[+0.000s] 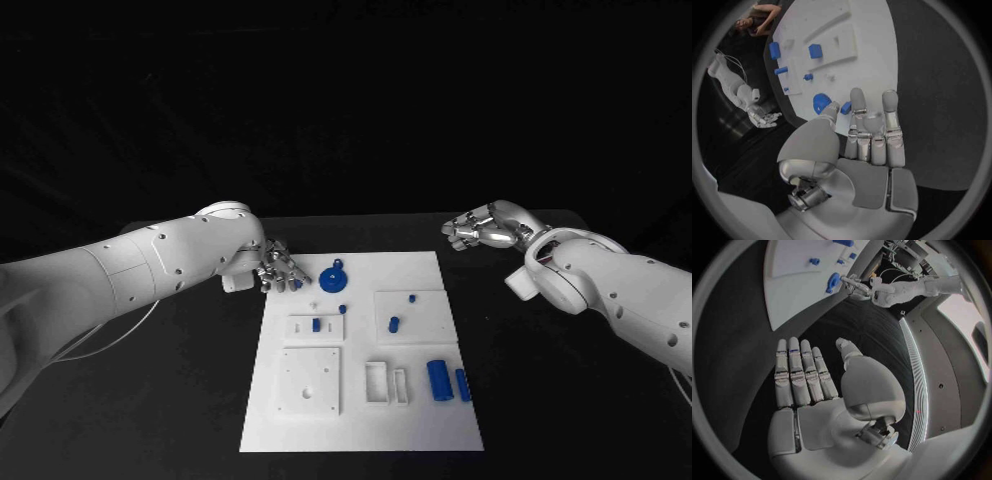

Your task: Assemble the parts on the task board

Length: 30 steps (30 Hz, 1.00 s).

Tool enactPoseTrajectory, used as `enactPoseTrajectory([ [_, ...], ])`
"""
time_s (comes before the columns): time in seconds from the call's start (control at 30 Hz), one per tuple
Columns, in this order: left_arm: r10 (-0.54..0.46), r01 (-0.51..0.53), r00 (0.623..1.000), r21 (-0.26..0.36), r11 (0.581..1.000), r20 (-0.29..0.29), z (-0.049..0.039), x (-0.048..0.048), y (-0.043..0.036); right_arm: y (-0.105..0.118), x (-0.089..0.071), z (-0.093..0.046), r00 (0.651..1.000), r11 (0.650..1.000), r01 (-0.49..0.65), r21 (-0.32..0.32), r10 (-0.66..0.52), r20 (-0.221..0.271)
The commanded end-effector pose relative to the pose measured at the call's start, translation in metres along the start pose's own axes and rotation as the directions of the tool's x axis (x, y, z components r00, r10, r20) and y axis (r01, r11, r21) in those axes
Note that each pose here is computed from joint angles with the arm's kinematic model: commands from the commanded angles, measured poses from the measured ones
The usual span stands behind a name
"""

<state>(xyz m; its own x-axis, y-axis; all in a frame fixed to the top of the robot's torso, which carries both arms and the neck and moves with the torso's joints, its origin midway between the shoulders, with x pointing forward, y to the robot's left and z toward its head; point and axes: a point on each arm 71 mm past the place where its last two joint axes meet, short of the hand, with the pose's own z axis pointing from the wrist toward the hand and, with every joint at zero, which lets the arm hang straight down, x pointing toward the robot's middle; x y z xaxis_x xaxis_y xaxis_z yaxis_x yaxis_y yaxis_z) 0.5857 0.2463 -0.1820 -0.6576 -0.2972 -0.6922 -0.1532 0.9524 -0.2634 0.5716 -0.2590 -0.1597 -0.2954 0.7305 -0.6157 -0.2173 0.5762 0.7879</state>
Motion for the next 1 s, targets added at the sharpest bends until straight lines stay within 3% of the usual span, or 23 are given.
enactPoseTrajectory([
  [0.03,-0.015,0.015,1.000,0.003,1.000,0.020,0.0012,0.0006,-0.0012,0.0005,-0.0001,0.0001,1.000,1.000,-0.009,-0.003,0.009,0.006],
  [1.0,-0.019,0.019,0.999,-0.013,1.000,0.034,0.0011,-0.0010,0.0006,-0.0009,0.0027,0.0002,1.000,1.000,-0.013,0.003,0.013,-0.005],
])
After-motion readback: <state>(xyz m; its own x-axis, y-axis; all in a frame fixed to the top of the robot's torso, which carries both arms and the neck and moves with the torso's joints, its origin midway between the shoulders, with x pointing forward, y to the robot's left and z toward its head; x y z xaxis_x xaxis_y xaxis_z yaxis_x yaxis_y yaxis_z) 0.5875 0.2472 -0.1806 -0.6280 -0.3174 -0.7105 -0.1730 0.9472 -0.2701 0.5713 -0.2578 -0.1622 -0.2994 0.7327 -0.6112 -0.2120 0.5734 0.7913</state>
